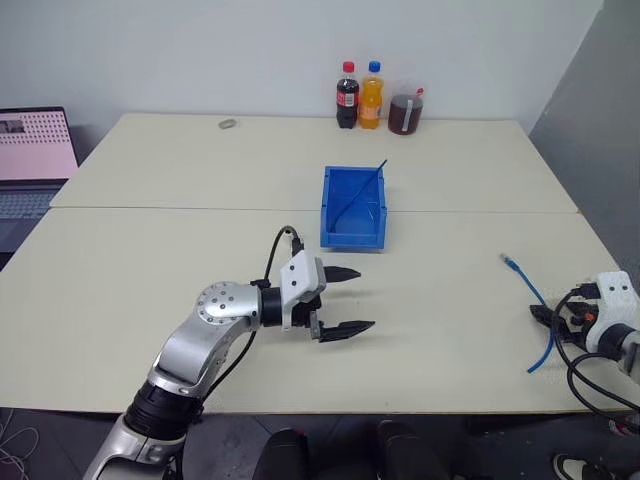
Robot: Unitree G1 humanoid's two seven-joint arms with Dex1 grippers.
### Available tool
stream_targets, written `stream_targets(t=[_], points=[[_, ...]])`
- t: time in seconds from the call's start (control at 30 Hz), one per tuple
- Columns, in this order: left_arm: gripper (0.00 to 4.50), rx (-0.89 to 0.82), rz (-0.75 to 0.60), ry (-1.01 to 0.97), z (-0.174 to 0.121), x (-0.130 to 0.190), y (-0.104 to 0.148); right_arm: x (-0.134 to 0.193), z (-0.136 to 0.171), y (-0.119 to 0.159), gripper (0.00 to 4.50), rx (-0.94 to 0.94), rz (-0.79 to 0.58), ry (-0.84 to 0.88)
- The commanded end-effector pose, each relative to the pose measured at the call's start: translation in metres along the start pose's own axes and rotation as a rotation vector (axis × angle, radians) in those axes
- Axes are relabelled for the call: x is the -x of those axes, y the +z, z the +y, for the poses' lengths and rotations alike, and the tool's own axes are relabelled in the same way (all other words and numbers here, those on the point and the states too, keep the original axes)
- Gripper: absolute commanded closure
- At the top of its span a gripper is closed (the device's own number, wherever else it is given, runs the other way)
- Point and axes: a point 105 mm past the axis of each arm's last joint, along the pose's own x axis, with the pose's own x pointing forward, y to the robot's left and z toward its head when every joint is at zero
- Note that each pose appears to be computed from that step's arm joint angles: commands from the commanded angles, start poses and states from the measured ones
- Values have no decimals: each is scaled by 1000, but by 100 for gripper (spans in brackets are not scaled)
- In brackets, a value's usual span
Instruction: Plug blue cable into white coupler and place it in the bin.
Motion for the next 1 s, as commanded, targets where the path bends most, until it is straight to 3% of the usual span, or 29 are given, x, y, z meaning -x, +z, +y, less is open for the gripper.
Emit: stream_targets(t=[0.03,0.27,0.37,0.43,0.57,0.8,1.0], points=[[0,-22,-33,-10,2,-1,11,0,4,-10,152,-42,75,28],[0,-24,-34,-5,4,-2,14,-2,-2,-14,330,-40,116,23],[0,-17,-27,5,6,0,12,-3,-4,-9,415,58,102,46],[0,-12,-19,11,6,3,10,-3,-1,-4,446,98,89,82],[0,17,43,98,11,25,-6,3,31,23,446,345,33,286],[0,123,200,287,7,89,-50,7,142,45,446,754,-44,721],[0,142,315,354,2,126,-74,-24,238,44,446,838,-141,910]])
